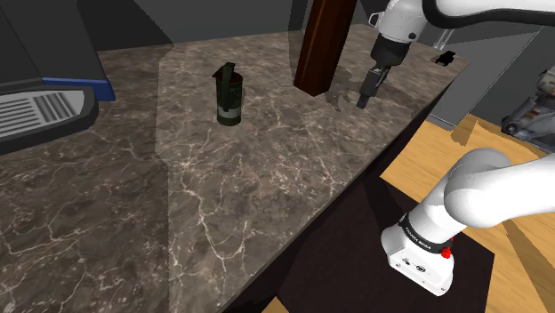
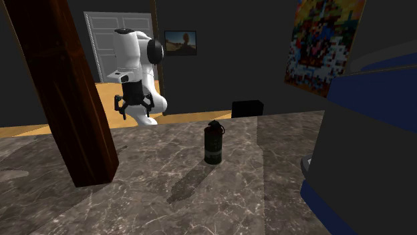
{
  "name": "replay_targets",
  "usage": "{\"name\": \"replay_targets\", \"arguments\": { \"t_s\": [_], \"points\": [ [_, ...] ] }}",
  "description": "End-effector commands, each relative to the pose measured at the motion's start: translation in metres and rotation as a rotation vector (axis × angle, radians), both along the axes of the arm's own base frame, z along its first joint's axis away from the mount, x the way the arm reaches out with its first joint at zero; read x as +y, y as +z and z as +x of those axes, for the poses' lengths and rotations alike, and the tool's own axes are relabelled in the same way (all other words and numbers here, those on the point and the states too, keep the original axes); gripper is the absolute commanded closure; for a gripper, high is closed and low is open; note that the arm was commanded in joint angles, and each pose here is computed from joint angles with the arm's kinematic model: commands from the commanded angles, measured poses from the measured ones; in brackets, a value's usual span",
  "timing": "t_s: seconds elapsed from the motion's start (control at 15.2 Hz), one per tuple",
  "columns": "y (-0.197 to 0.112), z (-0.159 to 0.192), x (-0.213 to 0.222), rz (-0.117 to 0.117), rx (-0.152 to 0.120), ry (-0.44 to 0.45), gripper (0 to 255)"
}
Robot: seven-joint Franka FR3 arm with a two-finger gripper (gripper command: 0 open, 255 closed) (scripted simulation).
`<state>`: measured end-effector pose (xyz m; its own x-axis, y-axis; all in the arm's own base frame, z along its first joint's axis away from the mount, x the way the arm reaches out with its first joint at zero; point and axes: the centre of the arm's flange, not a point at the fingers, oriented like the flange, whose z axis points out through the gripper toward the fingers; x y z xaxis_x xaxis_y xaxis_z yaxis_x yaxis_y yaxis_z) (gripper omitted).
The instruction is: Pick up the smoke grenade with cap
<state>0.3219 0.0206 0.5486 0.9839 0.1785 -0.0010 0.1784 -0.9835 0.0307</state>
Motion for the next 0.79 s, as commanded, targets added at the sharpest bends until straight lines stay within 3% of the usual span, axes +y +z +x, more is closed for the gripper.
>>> {"name": "replay_targets", "arguments": {
  "t_s": [0.0, 0.73],
  "points": [
    [0.000, 0.000, 0.000, 0.000, 0.000, 0.000, 0],
    [0.027, 0.083, 0.115, 0.008, -0.002, -0.005, 0]
  ]
}}
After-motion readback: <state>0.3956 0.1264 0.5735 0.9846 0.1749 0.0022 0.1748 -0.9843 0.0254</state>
